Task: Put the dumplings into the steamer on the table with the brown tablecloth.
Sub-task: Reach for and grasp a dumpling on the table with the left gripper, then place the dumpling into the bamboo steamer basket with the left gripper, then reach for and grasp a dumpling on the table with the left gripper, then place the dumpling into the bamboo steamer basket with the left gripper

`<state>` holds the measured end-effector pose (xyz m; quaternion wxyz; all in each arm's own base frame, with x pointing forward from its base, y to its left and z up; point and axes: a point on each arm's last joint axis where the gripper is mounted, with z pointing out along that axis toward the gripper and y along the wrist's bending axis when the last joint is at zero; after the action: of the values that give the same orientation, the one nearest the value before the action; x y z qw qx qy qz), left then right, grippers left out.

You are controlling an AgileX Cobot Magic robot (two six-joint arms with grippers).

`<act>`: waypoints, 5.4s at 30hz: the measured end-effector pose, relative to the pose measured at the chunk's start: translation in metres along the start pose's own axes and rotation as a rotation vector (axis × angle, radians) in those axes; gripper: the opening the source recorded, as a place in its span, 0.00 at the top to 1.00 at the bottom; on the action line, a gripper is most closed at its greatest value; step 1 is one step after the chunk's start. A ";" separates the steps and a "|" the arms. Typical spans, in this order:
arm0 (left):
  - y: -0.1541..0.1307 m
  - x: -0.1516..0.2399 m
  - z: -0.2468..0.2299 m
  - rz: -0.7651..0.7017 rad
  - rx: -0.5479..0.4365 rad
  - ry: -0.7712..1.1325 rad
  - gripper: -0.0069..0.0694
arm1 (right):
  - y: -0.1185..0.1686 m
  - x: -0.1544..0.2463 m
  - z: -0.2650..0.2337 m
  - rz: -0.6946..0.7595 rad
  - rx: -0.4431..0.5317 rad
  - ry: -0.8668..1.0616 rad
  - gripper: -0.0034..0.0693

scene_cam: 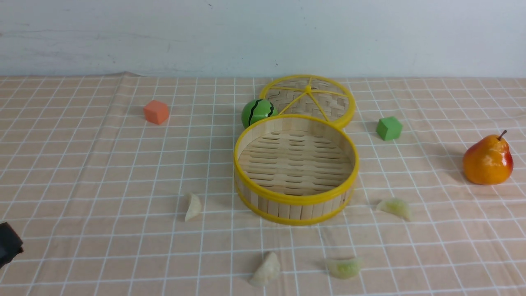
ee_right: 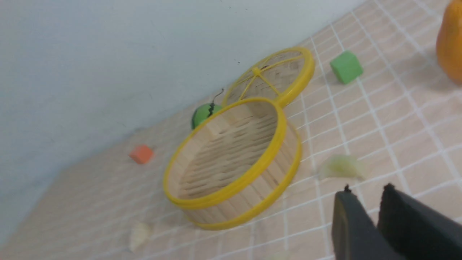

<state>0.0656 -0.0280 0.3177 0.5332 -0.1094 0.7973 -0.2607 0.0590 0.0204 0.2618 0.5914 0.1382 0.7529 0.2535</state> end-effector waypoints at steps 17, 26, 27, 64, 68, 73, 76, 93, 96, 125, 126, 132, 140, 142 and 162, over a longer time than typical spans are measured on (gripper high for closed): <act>-0.031 -0.045 0.152 0.433 -0.264 0.787 0.93 | 0.084 -0.025 0.098 -0.688 -0.166 1.065 0.97; -0.040 -0.024 0.262 0.405 -0.331 0.843 0.55 | 0.109 0.003 0.099 -0.791 -0.163 1.176 0.97; -0.038 -0.020 0.272 0.396 -0.336 0.847 0.48 | 0.109 0.003 0.099 -0.789 -0.163 1.176 0.96; -0.158 -0.012 0.371 0.508 -0.130 0.667 0.65 | 0.111 -0.055 0.053 -0.751 -0.138 0.904 0.93; -0.180 0.009 0.390 0.480 -0.069 0.626 0.65 | 0.106 -0.068 0.033 -0.707 -0.131 0.830 0.93; -0.173 0.041 0.430 0.430 -0.086 0.626 0.65 | 0.098 -0.076 0.014 -0.691 -0.119 0.806 0.92; -0.165 0.057 0.447 0.412 -0.106 0.639 0.65 | 0.095 -0.077 0.009 -0.690 -0.112 0.818 0.92; -0.170 0.046 0.446 0.413 -0.172 0.676 0.15 | 0.092 -0.079 0.009 -0.717 -0.082 0.802 0.91; -0.188 0.013 0.418 0.417 -0.135 0.667 0.13 | 0.091 -0.080 0.009 -0.726 -0.072 0.796 0.91; -0.138 0.099 0.299 0.822 -0.099 1.101 0.18 | 0.097 -0.085 0.016 -0.746 -0.121 0.685 0.87; -0.134 0.108 0.306 0.833 -0.108 1.107 0.18 | 0.096 -0.084 0.016 -0.748 -0.116 0.695 0.87; -0.114 0.144 0.329 0.847 -0.153 1.179 0.27 | 0.095 -0.083 0.015 -0.753 -0.104 0.711 0.86; -0.120 0.137 0.332 0.793 -0.219 1.173 0.57 | 0.094 -0.084 0.016 -0.763 -0.093 0.707 0.85; -0.132 0.125 0.334 0.787 -0.225 1.160 0.57 | 0.093 -0.084 0.016 -0.765 -0.091 0.707 0.84; -0.128 0.027 0.441 0.472 -0.260 0.721 0.57 | 0.093 -0.083 0.015 -0.758 -0.093 0.722 0.82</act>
<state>0.4419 -0.2796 0.2344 0.2482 0.1073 0.9614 -0.0509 0.0863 0.0594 0.3779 0.3502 -0.2664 0.8939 0.0861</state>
